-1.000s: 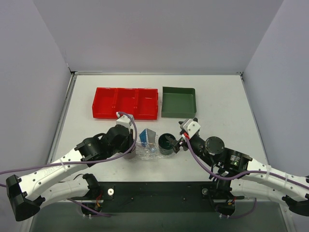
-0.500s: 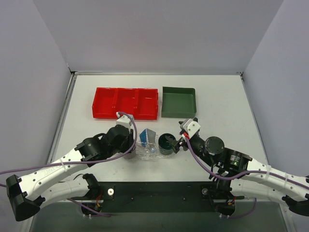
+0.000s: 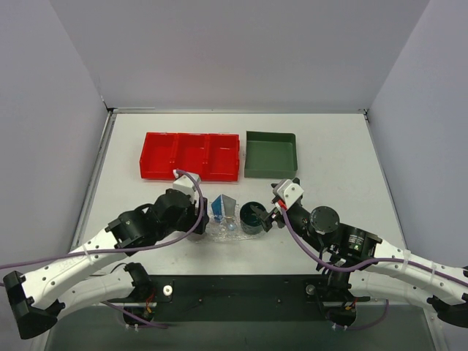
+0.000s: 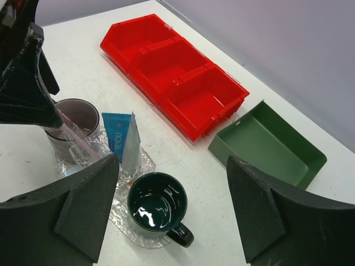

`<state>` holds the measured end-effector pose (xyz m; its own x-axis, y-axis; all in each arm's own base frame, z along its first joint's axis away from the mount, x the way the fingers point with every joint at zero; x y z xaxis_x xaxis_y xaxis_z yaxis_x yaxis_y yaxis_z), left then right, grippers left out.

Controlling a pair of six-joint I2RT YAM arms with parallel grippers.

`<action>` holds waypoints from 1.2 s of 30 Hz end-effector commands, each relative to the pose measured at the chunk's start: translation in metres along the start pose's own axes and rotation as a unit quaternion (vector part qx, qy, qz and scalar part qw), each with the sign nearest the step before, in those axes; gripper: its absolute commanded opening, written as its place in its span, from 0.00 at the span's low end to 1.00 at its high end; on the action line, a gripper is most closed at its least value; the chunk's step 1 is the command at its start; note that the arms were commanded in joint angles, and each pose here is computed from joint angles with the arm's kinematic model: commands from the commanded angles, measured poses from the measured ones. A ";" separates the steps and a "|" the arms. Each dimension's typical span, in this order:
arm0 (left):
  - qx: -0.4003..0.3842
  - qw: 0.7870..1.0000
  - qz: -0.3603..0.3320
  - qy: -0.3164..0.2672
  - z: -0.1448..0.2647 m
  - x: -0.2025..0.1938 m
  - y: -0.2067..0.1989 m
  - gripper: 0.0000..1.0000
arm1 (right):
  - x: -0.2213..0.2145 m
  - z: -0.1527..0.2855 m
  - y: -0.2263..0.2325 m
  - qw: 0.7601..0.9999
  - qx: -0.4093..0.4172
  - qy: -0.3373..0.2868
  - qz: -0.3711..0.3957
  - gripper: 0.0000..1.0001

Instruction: Prepare toiletry sets of a toothbrush and toothpaste on the tray

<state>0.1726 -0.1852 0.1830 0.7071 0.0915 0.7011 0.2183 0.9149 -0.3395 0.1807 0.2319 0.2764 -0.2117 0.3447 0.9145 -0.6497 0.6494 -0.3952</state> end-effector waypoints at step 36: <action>0.051 0.952 0.053 -0.298 0.057 0.158 0.086 0.97 | -0.048 0.039 -0.102 0.963 -0.170 0.072 -0.198 0.80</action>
<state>0.2597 -0.0779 0.2579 0.3751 0.3633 0.8528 0.0314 0.9145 -0.4034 0.2343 0.1277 0.2489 0.1636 0.1501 0.9750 -0.3838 0.9202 -0.0773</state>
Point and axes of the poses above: each gripper's point midway between its finger pads, its own z axis back along the fingers, its own y axis along the line the jaws close on, x = y × z, the point moved 1 cm from there along z, back along the fingers, and after that the axes turned 11 degrees about z, right-handed, at the moved point
